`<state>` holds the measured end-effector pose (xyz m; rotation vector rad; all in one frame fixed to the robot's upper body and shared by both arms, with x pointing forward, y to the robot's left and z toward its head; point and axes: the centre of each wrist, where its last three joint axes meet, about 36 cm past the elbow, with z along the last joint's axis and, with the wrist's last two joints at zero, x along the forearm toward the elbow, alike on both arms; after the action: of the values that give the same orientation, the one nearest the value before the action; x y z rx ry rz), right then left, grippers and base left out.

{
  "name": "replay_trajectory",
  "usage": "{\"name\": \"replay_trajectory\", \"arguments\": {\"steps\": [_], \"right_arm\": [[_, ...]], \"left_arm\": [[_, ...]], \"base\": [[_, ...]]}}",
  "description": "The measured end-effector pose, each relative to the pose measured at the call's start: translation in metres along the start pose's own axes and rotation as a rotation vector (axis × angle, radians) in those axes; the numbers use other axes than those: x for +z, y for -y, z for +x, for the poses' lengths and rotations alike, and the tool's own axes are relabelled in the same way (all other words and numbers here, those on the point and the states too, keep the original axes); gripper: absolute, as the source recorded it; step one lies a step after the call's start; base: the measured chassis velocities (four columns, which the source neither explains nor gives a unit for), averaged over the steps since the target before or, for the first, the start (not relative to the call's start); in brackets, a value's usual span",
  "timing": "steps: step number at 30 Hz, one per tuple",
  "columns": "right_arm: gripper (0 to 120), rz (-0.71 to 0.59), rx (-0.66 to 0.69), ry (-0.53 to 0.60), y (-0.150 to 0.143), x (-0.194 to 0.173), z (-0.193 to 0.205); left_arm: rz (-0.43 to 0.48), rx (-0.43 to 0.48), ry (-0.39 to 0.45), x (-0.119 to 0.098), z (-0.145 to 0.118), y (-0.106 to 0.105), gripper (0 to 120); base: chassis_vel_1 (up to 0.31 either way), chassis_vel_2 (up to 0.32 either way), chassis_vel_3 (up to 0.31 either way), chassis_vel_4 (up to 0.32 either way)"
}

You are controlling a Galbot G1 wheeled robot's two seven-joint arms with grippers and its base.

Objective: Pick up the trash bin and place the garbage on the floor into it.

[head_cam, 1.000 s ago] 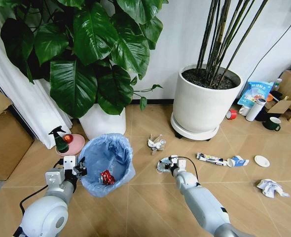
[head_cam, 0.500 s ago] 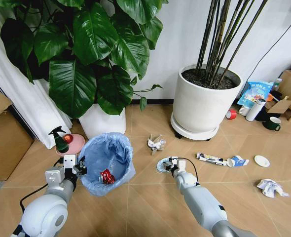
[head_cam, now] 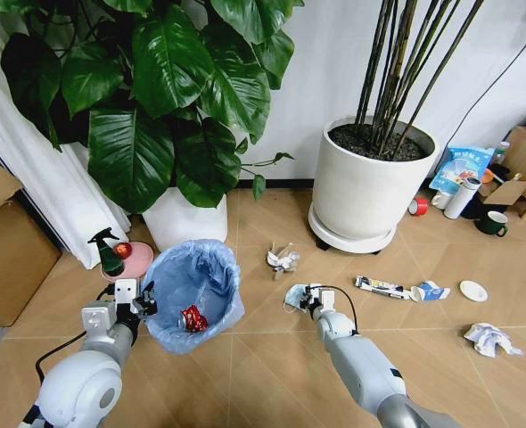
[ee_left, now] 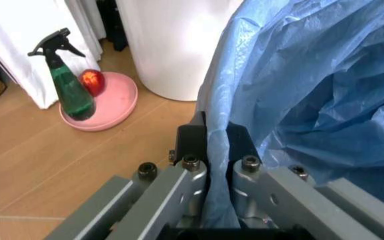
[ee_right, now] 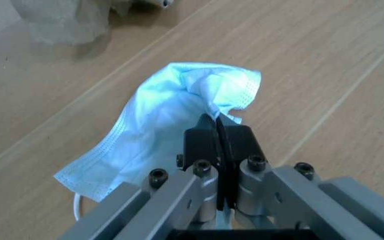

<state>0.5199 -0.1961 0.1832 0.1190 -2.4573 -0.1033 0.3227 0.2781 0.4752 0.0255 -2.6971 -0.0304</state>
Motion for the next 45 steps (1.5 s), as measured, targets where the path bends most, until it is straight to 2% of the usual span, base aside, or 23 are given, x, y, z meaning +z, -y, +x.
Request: {"name": "replay_trajectory", "arguments": {"steps": [7, 9, 10, 14, 15, 19, 20, 21, 24, 25, 28, 30, 34, 37, 38, 40, 42, 43, 45], "right_arm": [[0, -0.014, 0.012, 0.069, 0.007, -0.010, 0.011], [0, -0.022, -0.001, 0.156, 0.014, -0.032, 0.035], [0, -0.022, -0.001, 0.156, 0.014, -0.032, 0.035], [0, -0.034, -0.115, 0.329, 0.012, -0.099, 0.105], [0, -0.034, -0.115, 0.329, 0.012, -0.099, 0.105], [0, -0.018, -0.247, 0.426, -0.002, -0.146, 0.164], [0, -0.018, -0.247, 0.426, -0.002, -0.146, 0.164], [0, -0.006, -0.313, 0.449, -0.010, -0.162, 0.189], [0, 0.029, -0.464, 0.451, -0.032, -0.181, 0.231], [0, 0.029, -0.464, 0.451, -0.032, -0.181, 0.231], [0, 0.085, -0.610, 0.426, -0.066, -0.188, 0.257], [0, 0.097, -0.637, 0.419, -0.074, -0.189, 0.261], [0, 0.152, -0.730, 0.375, -0.110, -0.190, 0.270], [0, 0.180, -0.746, 0.338, -0.121, -0.190, 0.271], [5, 0.190, -0.752, 0.323, -0.126, -0.189, 0.270], [8, 0.199, -0.754, 0.313, -0.129, -0.187, 0.269], [19, 0.218, -0.762, 0.299, -0.134, -0.186, 0.268], [19, 0.218, -0.762, 0.299, -0.134, -0.186, 0.268], [30, 0.234, -0.767, 0.288, -0.135, -0.185, 0.269]], "left_arm": [[0.002, 0.001, 0.002, 0.000, 0.000, 0.000, 0], [0.003, 0.002, 0.000, 0.000, 0.000, 0.000, 0], [0.003, 0.002, 0.000, 0.000, 0.000, 0.000, 0], [0.017, 0.017, -0.046, 0.001, -0.006, 0.000, 0], [0.017, 0.017, -0.046, 0.001, -0.006, 0.000, 0], [0.029, 0.038, -0.106, 0.002, -0.013, 0.001, 0], [0.029, 0.038, -0.106, 0.002, -0.013, 0.001, 0], [0.028, 0.043, -0.124, 0.003, -0.017, 0.001, 0], [0.014, 0.054, -0.154, 0.002, -0.027, 0.000, 0], [0.014, 0.054, -0.154, 0.002, -0.027, 0.000, 0], [0.012, 0.077, -0.162, -0.003, -0.040, 0.003, 0], [0.013, 0.080, -0.161, -0.004, -0.042, 0.004, 0], [0.025, 0.094, -0.150, -0.013, -0.049, 0.008, 0], [0.025, 0.093, -0.148, -0.015, -0.048, 0.007, 0], [0.024, 0.092, -0.147, -0.016, -0.047, 0.007, 0], [0.024, 0.091, -0.145, -0.016, -0.047, 0.006, 0], [0.025, 0.089, -0.142, -0.017, -0.046, 0.005, 0], [0.025, 0.089, -0.142, -0.017, -0.046, 0.005, 0], [0.025, 0.089, -0.139, -0.018, -0.046, 0.005, 0]], "base": [[0.000, 0.000, 0.000, 0.000], [0.000, 0.000, 0.000, 0.000], [0.000, 0.000, 0.000, 0.000], [0.000, 0.000, 0.000, 0.000], [0.000, 0.000, 0.000, 0.000], [0.000, 0.000, 0.000, 0.000], [0.000, 0.000, 0.000, 0.000], [0.000, 0.000, 0.000, 0.000], [0.000, 0.000, 0.000, 0.000], [0.000, 0.000, 0.000, 0.000], [0.000, 0.000, 0.000, 0.000], [0.000, 0.000, 0.000, 0.000], [0.000, 0.000, 0.000, 0.000], [0.000, 0.000, 0.000, 0.000], [0.000, 0.000, 0.000, 0.000], [0.000, 0.000, 0.000, 0.000], [0.000, 0.000, 0.000, 0.000], [0.000, 0.000, 0.000, 0.000], [0.000, 0.000, 0.000, 0.000]]}}
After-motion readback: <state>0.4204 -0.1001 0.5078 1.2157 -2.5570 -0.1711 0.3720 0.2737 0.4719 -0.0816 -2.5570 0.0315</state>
